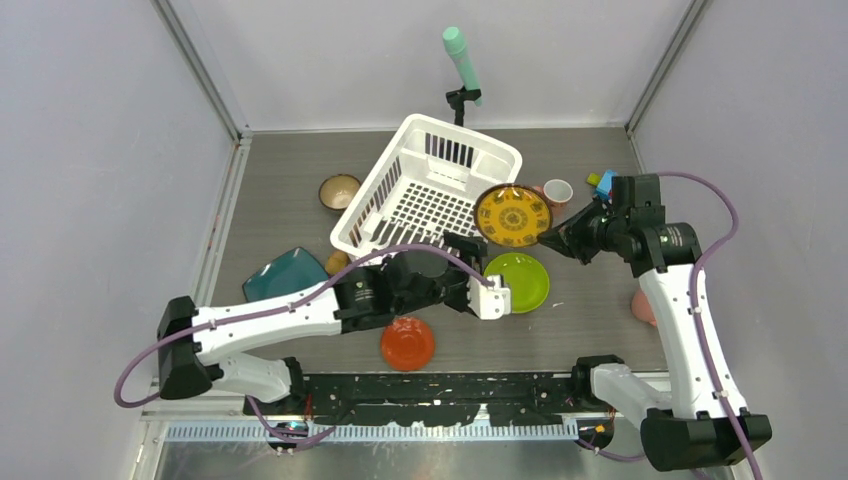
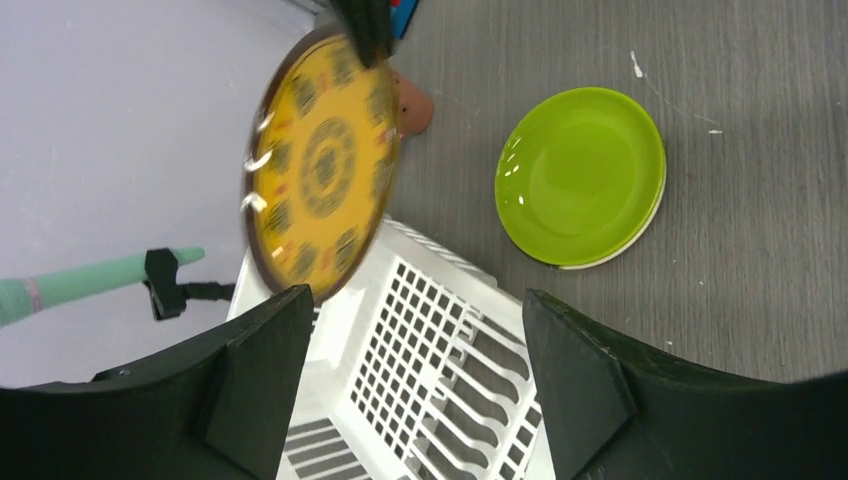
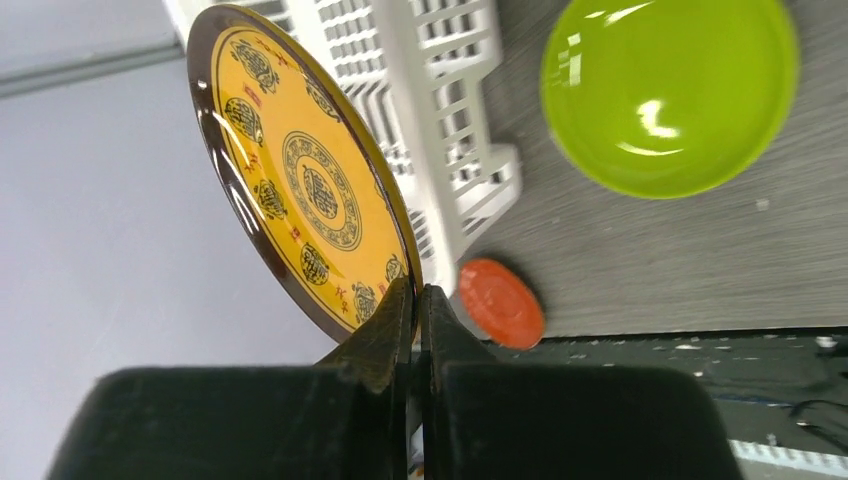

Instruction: Load the mixed dishes into the dish rack

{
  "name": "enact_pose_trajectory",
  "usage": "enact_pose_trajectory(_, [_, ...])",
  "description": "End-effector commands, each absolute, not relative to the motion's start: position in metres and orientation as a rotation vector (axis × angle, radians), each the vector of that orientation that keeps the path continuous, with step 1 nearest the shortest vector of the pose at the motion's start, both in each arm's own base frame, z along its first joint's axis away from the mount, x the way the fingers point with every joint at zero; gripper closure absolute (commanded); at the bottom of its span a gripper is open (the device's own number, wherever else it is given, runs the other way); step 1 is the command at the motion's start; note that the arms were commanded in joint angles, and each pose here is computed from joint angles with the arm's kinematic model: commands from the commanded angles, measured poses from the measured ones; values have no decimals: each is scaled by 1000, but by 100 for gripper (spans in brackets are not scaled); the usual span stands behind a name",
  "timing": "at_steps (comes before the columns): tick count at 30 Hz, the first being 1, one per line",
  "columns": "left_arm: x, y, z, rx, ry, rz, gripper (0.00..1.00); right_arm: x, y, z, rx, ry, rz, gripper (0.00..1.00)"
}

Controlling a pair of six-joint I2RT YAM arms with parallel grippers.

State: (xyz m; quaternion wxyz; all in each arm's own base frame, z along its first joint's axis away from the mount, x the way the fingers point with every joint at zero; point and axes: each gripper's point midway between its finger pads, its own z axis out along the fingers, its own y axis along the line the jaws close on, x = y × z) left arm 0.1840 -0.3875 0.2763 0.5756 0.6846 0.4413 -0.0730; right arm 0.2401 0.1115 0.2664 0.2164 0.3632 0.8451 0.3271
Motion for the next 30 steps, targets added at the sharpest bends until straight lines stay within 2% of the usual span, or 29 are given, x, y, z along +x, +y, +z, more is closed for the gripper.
enact_pose_trajectory(1, [189,-353,318,1308,1191,-234,21,237,79,239,1075,2271,667,100])
enact_pose_trajectory(7, [187,-271,313,928,1504,-297,18,224,57,195,1141,2250,508,100])
enact_pose_trajectory(11, [190,-204,294,558,1805,-208,20,224,62,163,1138,2280,529,100])
enact_pose_trajectory(17, [189,-165,262,364,1954,-102,18,236,82,128,1129,2317,671,100])
enact_pose_trajectory(23, [190,-124,207,78,2182,0,18,233,86,92,1139,2407,649,100])
enact_pose_trajectory(29, [197,-107,155,-69,2241,58,18,230,84,77,1125,2435,627,99])
enact_pose_trajectory(30, [199,-106,145,-104,2264,55,18,229,84,75,1124,2439,619,96])
